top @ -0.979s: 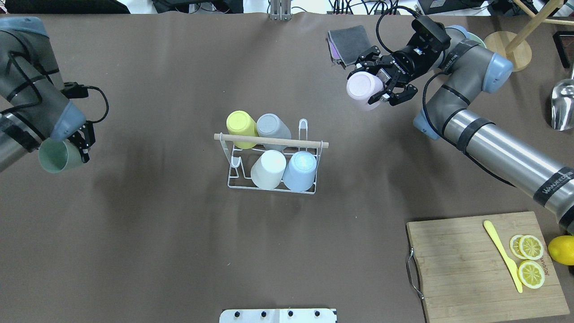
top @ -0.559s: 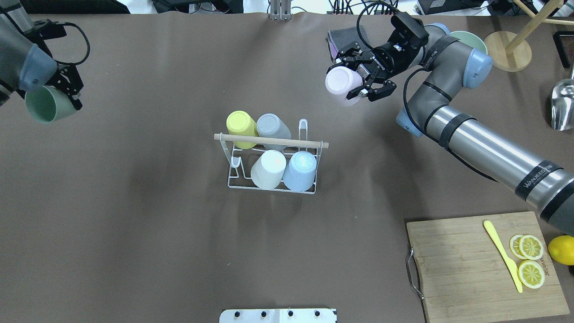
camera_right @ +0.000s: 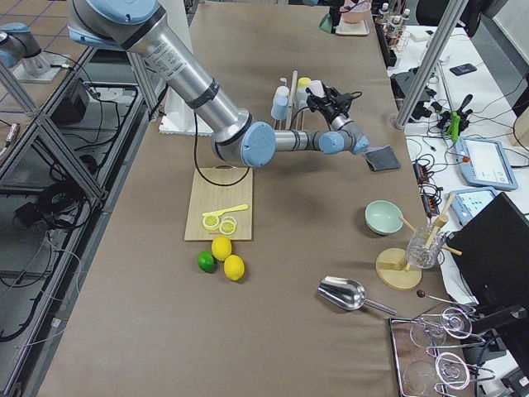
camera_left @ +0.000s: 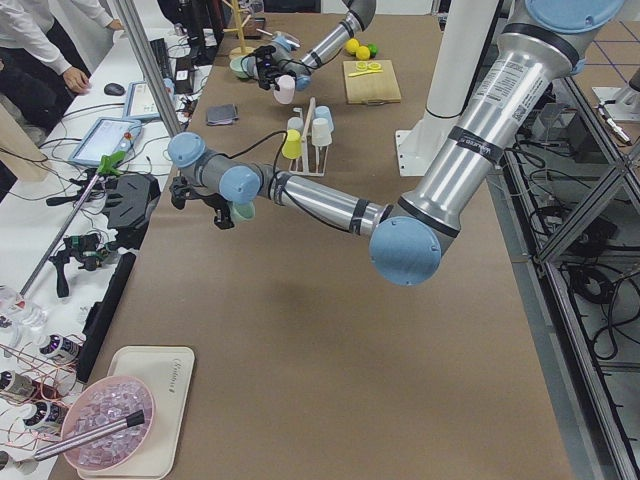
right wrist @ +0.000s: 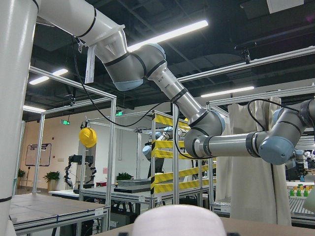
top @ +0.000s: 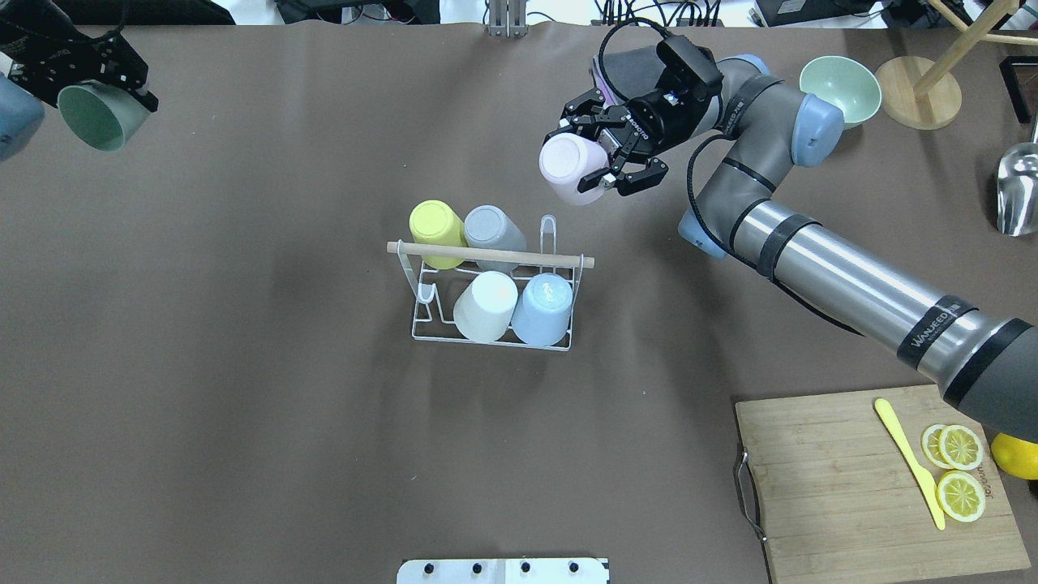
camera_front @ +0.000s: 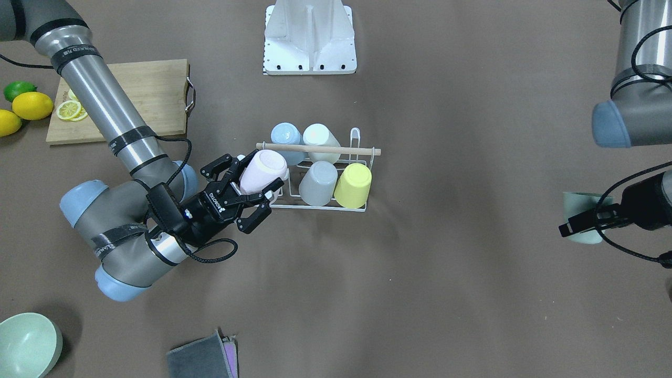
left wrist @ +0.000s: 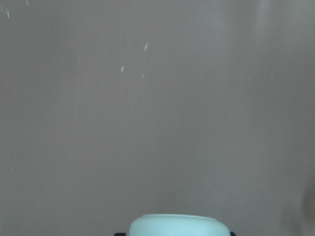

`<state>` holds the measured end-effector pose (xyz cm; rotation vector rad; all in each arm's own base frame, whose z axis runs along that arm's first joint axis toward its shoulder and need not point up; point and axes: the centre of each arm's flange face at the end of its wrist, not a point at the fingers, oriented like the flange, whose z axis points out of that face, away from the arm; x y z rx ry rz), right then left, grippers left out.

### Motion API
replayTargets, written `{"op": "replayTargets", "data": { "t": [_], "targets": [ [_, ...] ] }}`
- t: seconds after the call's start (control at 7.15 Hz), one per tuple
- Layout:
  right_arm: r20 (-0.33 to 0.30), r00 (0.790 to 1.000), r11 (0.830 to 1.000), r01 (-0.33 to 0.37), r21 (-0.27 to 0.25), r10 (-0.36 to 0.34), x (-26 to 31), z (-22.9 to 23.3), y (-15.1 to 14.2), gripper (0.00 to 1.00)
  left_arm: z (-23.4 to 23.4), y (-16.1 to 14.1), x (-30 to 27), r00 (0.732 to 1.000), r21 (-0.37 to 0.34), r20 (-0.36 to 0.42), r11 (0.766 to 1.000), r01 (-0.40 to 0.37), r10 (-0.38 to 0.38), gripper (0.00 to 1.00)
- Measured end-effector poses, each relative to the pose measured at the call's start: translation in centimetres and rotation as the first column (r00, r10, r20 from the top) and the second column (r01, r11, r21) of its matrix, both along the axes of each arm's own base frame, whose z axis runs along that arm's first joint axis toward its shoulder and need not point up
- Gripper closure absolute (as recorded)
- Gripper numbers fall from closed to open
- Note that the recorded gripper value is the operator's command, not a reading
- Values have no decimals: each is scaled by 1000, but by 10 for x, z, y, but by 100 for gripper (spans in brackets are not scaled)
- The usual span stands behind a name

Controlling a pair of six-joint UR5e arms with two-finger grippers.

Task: Place cup on cup holder

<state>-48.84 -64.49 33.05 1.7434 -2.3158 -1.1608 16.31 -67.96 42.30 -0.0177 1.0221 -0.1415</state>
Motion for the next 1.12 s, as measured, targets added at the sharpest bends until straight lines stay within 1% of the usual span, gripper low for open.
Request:
{"op": "replayTargets", "data": {
  "t": [0.14,0.28,0.42,0.56,0.7,0.84,0.98,1.12],
  "targets": [
    [2,1000,1000,9,3,-9,-9,-4,5,60,-20,-1,-7,995,65,1,993,95,-96,100],
    [5,1000,1000,15,7,-16,-16,-9,9,60,-43,1,-14,983,128,-16,975,183,-183,100],
    [7,1000,1000,22,11,-22,-21,-13,12,60,-63,7,-20,966,189,-50,948,257,-252,100],
    [8,999,999,32,13,-32,-28,-15,17,60,-80,14,-27,944,249,-100,910,330,-315,100],
    [8,999,999,43,15,-43,-35,-16,23,60,-101,21,-33,916,307,-157,863,402,-370,100],
    [9,999,998,53,17,-53,-41,-17,28,60,-124,29,-39,881,363,-216,803,473,-421,100],
    [9,998,998,58,18,-59,-45,-18,31,59,-145,39,-45,841,412,-282,733,541,-462,100],
    [9,998,998,61,19,-61,-46,-18,33,46,-161,52,-46,806,448,-343,670,592,-482,100]
  ]
}}
